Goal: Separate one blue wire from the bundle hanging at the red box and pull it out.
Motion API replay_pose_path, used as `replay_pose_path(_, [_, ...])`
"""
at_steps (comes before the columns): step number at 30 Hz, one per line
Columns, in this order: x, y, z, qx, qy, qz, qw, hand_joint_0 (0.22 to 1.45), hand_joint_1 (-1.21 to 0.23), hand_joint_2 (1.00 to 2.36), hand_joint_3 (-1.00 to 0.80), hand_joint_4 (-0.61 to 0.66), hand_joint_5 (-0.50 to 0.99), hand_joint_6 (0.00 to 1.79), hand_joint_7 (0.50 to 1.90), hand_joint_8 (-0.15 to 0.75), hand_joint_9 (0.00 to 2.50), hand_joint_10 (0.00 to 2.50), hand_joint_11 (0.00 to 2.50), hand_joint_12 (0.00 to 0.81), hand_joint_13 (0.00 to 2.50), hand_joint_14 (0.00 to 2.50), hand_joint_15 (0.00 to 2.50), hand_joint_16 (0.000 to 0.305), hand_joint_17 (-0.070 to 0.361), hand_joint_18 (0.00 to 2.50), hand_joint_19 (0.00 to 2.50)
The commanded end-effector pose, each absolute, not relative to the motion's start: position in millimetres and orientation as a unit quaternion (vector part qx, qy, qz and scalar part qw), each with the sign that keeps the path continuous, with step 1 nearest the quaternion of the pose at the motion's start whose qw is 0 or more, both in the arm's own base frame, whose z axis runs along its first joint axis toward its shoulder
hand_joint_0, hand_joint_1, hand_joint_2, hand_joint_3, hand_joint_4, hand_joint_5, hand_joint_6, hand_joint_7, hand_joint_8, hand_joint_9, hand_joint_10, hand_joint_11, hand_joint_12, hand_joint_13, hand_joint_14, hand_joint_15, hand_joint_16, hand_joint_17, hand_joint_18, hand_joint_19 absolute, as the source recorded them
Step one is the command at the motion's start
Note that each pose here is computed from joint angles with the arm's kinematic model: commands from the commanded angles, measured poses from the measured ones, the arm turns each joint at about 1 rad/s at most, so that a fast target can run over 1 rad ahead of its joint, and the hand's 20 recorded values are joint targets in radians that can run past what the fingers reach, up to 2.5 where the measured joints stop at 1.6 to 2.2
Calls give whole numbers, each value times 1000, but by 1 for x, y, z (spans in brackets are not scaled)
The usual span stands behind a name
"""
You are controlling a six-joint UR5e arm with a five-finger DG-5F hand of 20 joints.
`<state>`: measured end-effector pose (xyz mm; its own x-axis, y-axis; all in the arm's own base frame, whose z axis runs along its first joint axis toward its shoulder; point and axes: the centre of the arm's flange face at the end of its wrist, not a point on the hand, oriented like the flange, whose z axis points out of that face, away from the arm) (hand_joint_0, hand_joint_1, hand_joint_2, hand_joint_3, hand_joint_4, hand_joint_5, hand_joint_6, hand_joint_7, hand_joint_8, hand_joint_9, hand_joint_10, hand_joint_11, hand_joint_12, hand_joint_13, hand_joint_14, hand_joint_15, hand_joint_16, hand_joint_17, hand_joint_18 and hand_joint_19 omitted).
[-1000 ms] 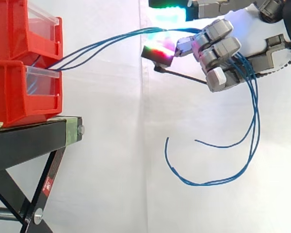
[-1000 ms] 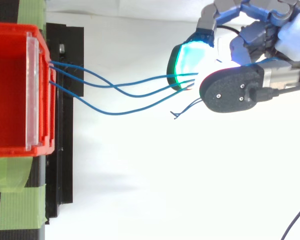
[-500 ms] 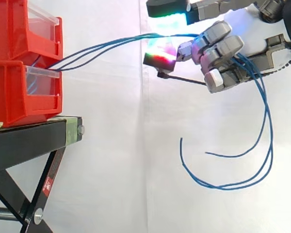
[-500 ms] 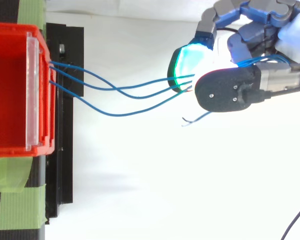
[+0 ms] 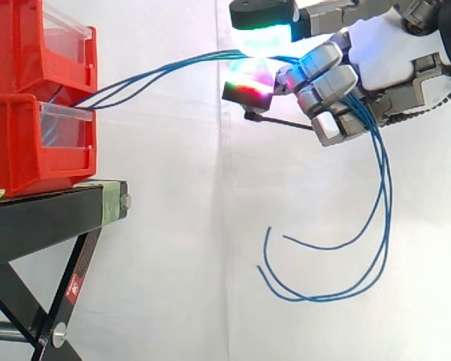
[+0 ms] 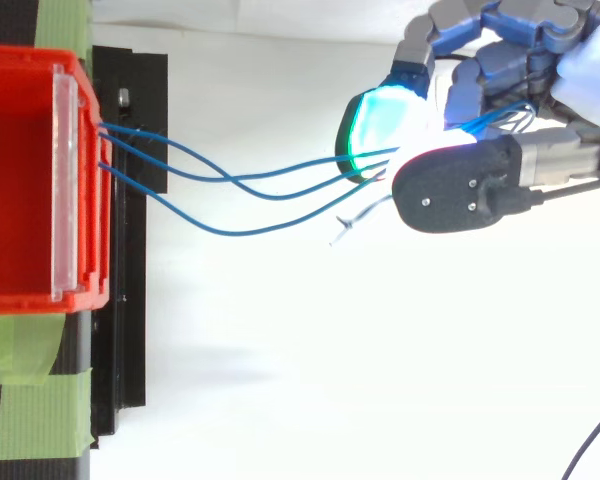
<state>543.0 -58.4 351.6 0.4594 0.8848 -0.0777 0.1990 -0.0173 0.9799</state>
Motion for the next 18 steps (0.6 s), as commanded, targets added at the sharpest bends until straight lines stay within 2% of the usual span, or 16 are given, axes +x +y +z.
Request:
replay_pose_path(1, [543, -58, 352, 644, 420, 306, 561, 632, -1010, 1014, -314, 260, -259, 933, 944, 326, 754, 1028, 1479, 439, 922, 788, 1617, 57, 128, 1007, 901])
replay_pose_path(8, [543, -58, 352, 644, 420, 306, 561, 631, -1025, 1013, -333, 259, -260, 932, 929, 332, 750, 1013, 1468, 437, 916, 744, 1619, 57, 128, 998, 892])
replay_pose_path(10, [543, -58, 352, 644, 420, 306, 561, 603, -993, 1013, -328, 257, -255, 931, 926, 332, 768, 1003, 1476, 444, 921, 759, 1597, 57, 127, 996, 917])
replay_pose_path(12, [543, -58, 352, 644, 420, 306, 561, 549, -899, 1012, -346, 250, -244, 927, 918, 345, 829, 1029, 1465, 448, 945, 831, 1569, 57, 129, 1021, 957])
replay_pose_path(18, [543, -58, 352, 644, 420, 306, 561, 499, -824, 1004, -436, 244, -231, 925, 901, 352, 893, 1088, 1425, 469, 966, 969, 1471, 61, 136, 1067, 964])
